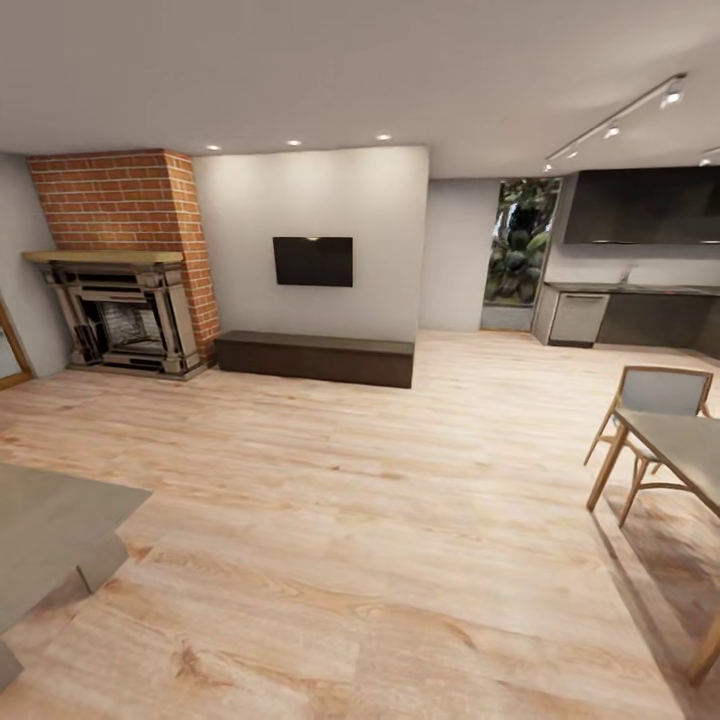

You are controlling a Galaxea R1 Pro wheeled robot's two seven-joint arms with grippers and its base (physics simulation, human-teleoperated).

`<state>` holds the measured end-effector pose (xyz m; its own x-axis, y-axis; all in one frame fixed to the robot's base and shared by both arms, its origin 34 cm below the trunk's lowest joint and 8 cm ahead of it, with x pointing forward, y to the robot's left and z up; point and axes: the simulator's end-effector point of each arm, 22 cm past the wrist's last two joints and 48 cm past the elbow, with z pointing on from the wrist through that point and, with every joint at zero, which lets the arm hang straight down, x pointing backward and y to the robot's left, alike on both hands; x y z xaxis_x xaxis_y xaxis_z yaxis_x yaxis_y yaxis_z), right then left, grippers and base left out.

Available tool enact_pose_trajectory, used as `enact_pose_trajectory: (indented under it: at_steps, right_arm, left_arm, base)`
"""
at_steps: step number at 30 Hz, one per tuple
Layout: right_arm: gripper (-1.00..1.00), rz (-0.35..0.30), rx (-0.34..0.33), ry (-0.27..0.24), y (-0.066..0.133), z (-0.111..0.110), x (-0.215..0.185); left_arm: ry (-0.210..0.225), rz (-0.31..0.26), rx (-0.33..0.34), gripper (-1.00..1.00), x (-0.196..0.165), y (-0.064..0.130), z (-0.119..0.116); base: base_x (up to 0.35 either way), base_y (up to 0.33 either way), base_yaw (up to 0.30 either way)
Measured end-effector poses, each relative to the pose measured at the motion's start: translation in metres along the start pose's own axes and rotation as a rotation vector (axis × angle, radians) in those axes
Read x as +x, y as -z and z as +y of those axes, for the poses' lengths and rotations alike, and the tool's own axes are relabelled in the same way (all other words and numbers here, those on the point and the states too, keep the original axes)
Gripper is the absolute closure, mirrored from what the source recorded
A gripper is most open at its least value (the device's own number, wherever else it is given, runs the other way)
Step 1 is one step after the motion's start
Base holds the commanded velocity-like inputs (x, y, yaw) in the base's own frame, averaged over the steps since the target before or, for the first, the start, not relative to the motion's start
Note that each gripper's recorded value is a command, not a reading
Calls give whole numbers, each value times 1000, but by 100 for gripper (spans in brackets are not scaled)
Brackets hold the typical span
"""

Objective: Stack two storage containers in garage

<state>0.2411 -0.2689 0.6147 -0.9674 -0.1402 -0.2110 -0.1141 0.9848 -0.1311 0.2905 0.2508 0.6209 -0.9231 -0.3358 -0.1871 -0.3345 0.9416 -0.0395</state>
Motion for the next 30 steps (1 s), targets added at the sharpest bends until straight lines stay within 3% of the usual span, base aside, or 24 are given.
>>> enact_pose_trajectory:
  at_steps: [11, 30]
  right_arm:
    - [-100, -1, 3, -10, 0, -2, 0]
    - [-100, -6, 4, -16, 0, -2, -1]
  left_arm:
    - [0, 0, 0, -100, 0, 0, 0]
    - [0, -1, 0, -100, 0, 0, 0]
  base:
    - [322, 0, 199]
    - [322, 0, 12]
